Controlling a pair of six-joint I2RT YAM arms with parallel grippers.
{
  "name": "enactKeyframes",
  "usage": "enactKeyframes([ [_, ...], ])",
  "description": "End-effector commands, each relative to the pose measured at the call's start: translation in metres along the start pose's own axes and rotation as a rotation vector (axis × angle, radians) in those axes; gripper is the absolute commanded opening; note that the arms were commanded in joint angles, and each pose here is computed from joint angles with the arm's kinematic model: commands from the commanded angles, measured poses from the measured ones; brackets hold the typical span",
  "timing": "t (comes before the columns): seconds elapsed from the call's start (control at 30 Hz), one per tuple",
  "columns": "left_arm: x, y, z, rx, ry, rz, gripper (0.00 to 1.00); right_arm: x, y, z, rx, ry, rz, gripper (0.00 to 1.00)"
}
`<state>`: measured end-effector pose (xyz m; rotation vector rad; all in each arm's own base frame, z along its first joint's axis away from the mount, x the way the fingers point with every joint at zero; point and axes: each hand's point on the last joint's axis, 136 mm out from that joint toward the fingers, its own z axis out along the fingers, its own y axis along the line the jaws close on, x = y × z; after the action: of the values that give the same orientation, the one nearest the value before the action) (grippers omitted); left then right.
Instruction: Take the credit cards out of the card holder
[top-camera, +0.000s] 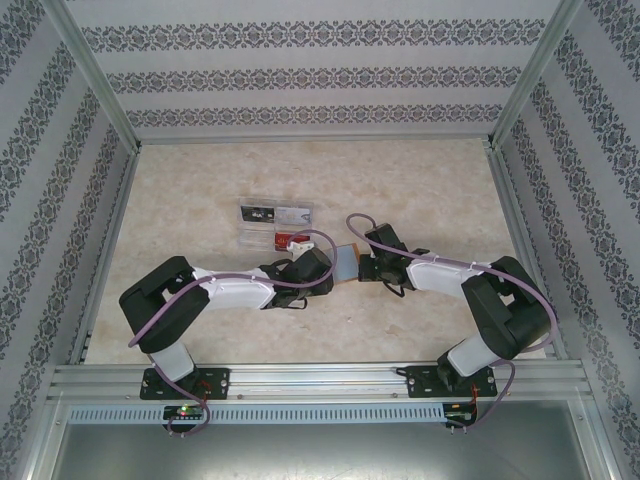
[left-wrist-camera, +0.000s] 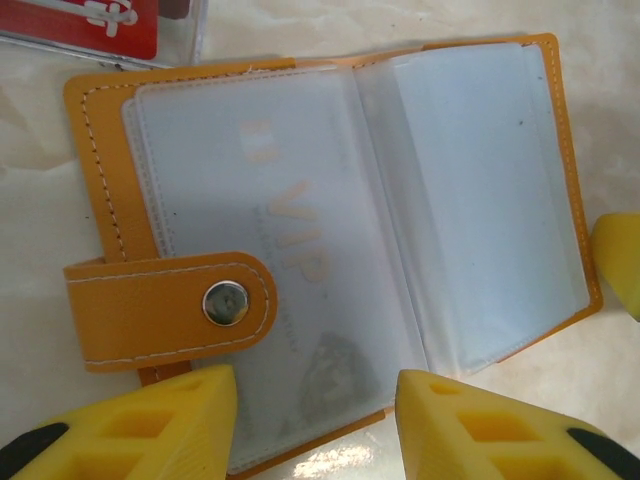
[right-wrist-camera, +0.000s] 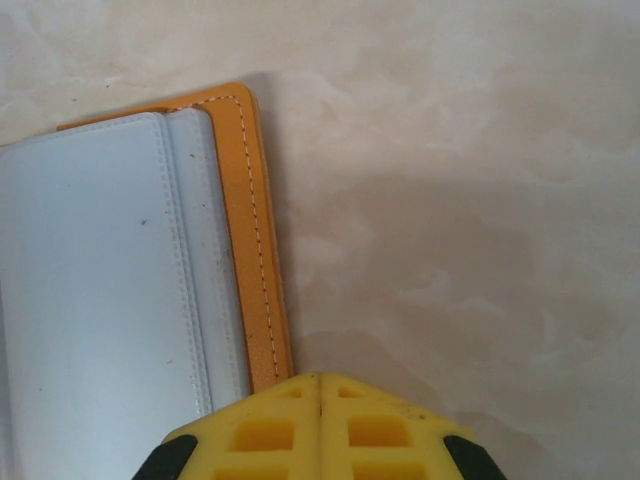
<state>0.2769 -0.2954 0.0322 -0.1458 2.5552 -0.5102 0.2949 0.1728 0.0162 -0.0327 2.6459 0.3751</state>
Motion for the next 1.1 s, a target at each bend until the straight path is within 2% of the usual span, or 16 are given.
enactKeyframes([
  [0.0,0.002,0.005,-0.001,-0.054,0.002,-0.004,0.47,0.000,0.000,0.002,-0.010,0.002,0.026,0.00],
  [0.33,0.003,0.006,-0.001,-0.057,-0.001,-0.007,0.46,0.001,0.001,0.004,-0.016,0.011,0.027,0.00],
  [0.53,-0.004,-0.001,-0.012,-0.024,-0.039,0.005,0.47,0.001,0.001,0.004,-0.014,0.014,0.025,0.00],
  [1.07,0.004,0.015,-0.004,-0.094,-0.024,-0.003,0.47,0.001,0.002,0.004,-0.019,0.016,0.026,0.00],
])
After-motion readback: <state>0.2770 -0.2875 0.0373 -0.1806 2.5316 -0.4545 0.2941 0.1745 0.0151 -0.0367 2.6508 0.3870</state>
